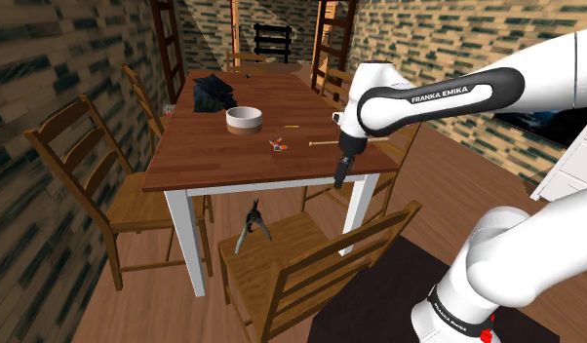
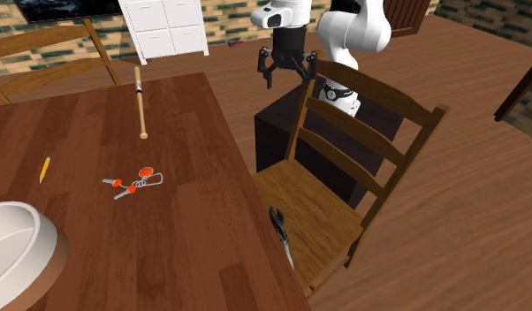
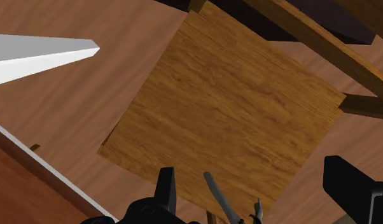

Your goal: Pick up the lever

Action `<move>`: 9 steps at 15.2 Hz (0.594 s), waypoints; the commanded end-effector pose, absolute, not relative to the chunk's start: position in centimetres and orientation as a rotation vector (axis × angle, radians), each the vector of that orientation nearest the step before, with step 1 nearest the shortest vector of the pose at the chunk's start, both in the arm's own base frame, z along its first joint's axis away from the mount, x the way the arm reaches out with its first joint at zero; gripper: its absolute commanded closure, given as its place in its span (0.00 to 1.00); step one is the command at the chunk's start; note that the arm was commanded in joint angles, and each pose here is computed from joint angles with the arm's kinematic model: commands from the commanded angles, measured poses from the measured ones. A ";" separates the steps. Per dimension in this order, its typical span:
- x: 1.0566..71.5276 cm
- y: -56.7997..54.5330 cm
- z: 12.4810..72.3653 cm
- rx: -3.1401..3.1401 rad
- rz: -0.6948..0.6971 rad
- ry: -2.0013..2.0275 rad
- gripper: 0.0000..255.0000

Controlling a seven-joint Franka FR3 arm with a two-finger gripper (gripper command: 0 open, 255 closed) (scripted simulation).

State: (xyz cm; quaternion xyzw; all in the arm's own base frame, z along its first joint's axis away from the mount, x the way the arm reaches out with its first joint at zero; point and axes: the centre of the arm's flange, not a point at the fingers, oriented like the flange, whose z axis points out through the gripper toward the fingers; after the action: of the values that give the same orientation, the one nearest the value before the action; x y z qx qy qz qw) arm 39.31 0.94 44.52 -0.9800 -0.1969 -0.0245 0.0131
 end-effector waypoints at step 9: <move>47.0 2.9 35.2 -2.903 -0.244 -0.926 0.00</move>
State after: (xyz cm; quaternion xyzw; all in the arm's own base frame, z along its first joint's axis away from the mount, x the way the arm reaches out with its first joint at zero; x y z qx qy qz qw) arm 46.01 2.76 36.23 -0.9528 -0.2919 -0.0734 0.0405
